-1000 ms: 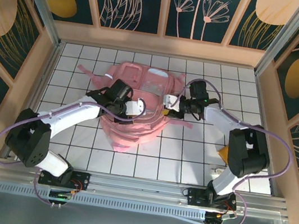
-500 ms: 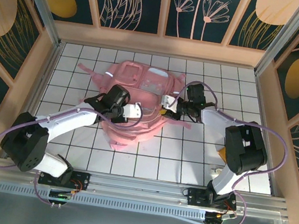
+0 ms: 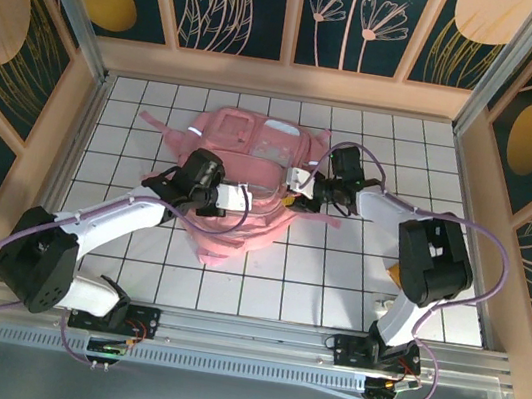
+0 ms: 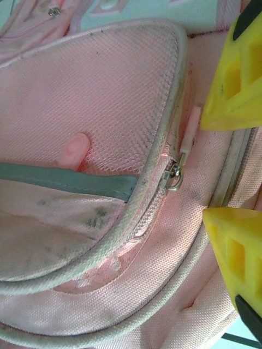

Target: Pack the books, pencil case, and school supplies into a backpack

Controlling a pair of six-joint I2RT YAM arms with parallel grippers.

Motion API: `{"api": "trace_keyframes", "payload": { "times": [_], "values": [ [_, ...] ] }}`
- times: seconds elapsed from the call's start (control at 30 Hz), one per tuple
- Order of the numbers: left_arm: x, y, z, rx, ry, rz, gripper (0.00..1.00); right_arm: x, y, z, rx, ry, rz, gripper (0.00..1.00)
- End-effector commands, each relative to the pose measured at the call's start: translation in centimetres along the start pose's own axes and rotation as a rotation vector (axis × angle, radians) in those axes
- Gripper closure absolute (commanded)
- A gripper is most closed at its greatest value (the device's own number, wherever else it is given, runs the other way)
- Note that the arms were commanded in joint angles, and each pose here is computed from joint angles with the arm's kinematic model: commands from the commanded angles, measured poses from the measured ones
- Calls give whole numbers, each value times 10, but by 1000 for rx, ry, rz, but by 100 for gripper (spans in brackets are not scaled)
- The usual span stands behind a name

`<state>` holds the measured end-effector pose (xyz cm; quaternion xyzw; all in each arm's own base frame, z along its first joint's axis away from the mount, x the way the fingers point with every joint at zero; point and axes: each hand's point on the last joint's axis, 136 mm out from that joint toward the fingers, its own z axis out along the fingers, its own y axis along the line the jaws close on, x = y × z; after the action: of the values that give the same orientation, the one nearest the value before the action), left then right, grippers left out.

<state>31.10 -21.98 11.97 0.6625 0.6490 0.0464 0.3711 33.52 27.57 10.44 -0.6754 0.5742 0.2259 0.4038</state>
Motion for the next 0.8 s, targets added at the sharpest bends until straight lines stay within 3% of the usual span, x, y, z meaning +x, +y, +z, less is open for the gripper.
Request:
{"api": "trace_keyframes", "payload": {
  "times": [0.0, 0.2, 0.4, 0.77],
  "values": [
    [-36, 3, -12, 2, -174, 43, 100, -4, -12, 3, 8, -30, 54, 59],
    [-43, 2, -14, 16, -209, 53, 100, -12, -12, 3, -12, -86, 90, 56],
    [-46, -1, -14, 49, -221, 62, 100, -21, -20, -22, -42, -194, 156, 54],
    [-53, 4, -15, 51, -241, 35, 100, -5, -6, 4, -119, -119, 157, 52]
  ]
}}
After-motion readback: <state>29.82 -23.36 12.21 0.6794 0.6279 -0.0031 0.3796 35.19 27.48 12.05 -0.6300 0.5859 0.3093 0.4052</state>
